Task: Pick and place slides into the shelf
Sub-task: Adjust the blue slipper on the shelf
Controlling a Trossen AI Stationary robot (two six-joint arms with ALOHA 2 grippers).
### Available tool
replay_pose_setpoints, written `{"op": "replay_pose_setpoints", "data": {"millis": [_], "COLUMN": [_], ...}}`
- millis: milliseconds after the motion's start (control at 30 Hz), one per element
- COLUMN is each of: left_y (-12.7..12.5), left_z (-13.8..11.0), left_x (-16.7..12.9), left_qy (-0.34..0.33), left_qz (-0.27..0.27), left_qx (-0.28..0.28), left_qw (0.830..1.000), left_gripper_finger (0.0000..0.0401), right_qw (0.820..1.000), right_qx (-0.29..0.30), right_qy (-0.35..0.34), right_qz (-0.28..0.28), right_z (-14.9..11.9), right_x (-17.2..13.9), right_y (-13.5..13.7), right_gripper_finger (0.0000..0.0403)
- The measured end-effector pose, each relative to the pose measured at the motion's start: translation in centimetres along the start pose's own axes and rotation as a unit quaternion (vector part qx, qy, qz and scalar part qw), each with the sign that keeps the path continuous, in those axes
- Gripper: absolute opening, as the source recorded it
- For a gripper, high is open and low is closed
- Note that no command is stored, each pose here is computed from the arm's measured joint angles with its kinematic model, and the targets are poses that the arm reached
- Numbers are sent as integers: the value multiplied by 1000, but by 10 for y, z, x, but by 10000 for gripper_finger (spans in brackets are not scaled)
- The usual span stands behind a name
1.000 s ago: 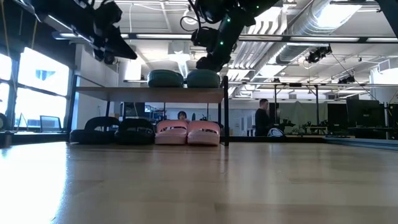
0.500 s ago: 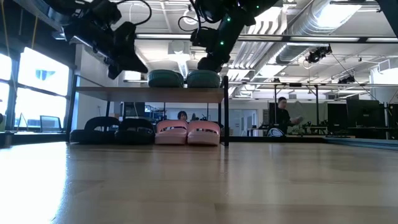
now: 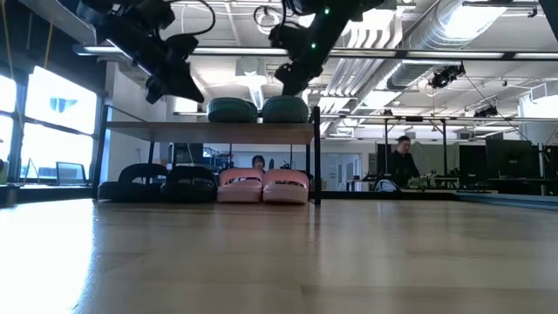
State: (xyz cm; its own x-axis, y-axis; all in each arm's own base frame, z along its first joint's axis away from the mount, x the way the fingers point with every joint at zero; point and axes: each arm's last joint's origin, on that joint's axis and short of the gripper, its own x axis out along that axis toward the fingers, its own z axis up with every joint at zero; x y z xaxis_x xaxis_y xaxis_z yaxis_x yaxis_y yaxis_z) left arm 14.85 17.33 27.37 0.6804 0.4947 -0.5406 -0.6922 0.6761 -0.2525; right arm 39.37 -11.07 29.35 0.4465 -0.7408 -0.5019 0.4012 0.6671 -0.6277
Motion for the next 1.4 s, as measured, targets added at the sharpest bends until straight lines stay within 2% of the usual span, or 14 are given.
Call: {"op": "replay_pose_setpoints", "data": {"millis": [133, 333, 467, 633, 700, 833, 967, 1167, 1333, 1400], "left_y": [18, 34, 36, 35, 35, 35, 36, 30, 27, 27], "left_z": [-1, -6, -7, -5, -3, -3, -3, -2, -2, -2], "left_x": [6, 23, 34, 37, 38, 39, 44, 49, 49, 49], "left_qy": [17, 48, 56, 41, 34, 33, 28, 23, 21, 20], "left_qz": [27, 9, 5, 6, 5, 5, 4, -3, -7, -5], "left_qx": [-30, -46, -30, -22, -21, -24, -26, -17, -13, -13], "left_qw": [999, 998, 998, 999, 999, 999, 999, 1000, 1000, 1000], "left_gripper_finger": [0, 0, 0, 0, 0, 0, 0, 0, 0, 0], "right_qw": [1000, 995, 988, 985, 986, 990, 983, 964, 947, 943], "right_qx": [8, 36, 56, 88, 105, 132, 166, 211, 222, 226], "right_qy": [-21, -71, -98, -81, -61, 22, 75, 124, 154, 158], "right_qz": [20, 63, 108, 127, 117, 43, 29, 101, 176, 185], "right_z": [5, 14, 14, 6, 2, -15, -27, -39, -47, -49], "right_x": [-22, -67, -96, -117, -118, -111, -95, -59, -20, -8], "right_y": [-1, -7, -14, -22, -24, -30, -42, -58, -57, -55], "right_gripper_finger": [188, 173, 119, 16, 11, 6, 2, 0, 0, 0]}}
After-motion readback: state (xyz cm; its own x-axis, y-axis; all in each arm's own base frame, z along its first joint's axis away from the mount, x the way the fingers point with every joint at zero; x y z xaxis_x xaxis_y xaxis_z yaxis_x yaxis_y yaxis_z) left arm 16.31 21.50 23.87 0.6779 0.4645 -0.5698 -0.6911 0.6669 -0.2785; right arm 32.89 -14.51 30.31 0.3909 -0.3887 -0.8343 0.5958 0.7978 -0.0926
